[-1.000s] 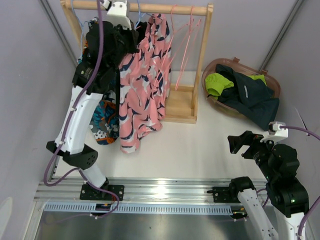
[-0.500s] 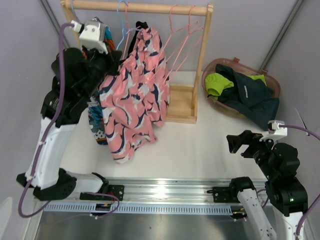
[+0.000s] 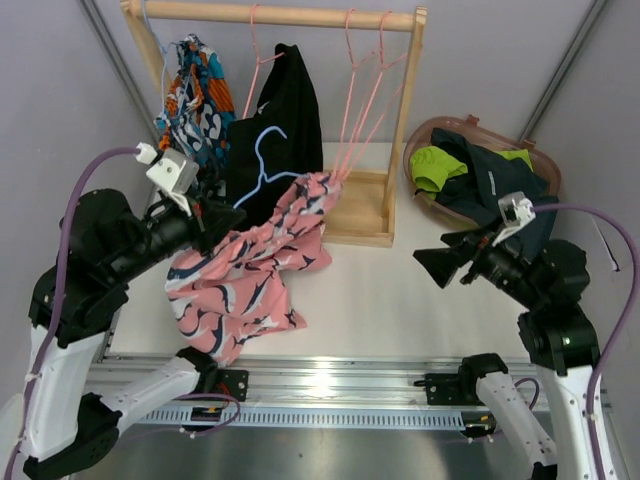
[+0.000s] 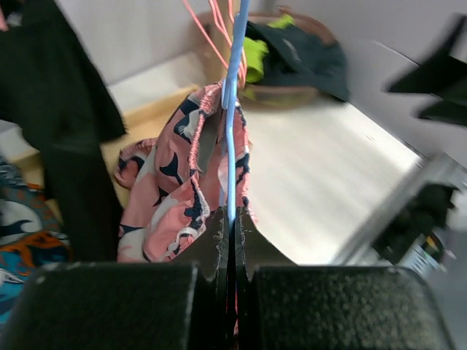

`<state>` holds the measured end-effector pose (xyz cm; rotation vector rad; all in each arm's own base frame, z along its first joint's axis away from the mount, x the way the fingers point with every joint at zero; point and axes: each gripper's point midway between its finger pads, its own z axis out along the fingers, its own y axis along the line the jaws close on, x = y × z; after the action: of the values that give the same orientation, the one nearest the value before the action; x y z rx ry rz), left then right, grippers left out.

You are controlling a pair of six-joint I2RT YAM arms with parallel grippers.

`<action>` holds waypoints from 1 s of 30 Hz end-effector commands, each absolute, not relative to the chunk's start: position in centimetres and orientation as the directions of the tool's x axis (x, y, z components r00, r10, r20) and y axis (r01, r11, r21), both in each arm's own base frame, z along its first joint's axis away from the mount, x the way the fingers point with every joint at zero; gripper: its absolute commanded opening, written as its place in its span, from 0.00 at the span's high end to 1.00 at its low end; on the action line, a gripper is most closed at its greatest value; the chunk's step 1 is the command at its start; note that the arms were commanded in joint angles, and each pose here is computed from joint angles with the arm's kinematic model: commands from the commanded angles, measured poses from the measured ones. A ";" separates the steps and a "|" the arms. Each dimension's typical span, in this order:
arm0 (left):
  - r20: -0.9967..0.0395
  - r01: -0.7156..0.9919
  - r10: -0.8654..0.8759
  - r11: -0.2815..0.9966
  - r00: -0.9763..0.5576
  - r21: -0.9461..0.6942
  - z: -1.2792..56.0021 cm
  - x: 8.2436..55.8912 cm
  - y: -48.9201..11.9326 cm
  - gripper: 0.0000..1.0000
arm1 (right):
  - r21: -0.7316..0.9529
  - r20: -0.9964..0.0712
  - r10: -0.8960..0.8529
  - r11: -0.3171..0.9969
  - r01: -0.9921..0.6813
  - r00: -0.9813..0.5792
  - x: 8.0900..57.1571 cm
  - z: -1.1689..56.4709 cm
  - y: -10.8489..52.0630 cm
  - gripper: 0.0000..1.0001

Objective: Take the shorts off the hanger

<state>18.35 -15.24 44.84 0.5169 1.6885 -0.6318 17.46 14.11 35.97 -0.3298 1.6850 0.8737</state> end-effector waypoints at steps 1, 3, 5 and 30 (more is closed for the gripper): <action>-0.979 0.784 0.007 0.600 -0.205 -0.160 45.6 13.2 -16.3 1.00 | 0.325 -0.945 0.196 0.645 -0.692 -0.261 19.0 37.1 15.8 0.01; -0.980 0.834 0.007 0.527 -0.197 -0.164 45.7 11.3 -16.9 1.00 | 0.318 -0.945 0.159 0.655 -0.686 -0.286 20.2 36.4 16.8 0.01; -0.981 0.853 -0.002 0.494 -0.192 -0.168 45.8 10.4 -17.1 1.00 | 0.257 -0.958 0.090 0.688 -0.679 -0.272 20.7 35.6 18.1 0.01; -0.986 0.875 -0.078 0.455 -0.148 -0.167 48.4 9.1 -17.0 1.00 | 0.211 -0.955 -0.002 0.699 -0.684 -0.296 20.9 30.6 23.7 1.00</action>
<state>9.36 -17.38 45.53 0.7670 1.5922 -0.9851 20.71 23.09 30.15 -0.5564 1.7871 0.7272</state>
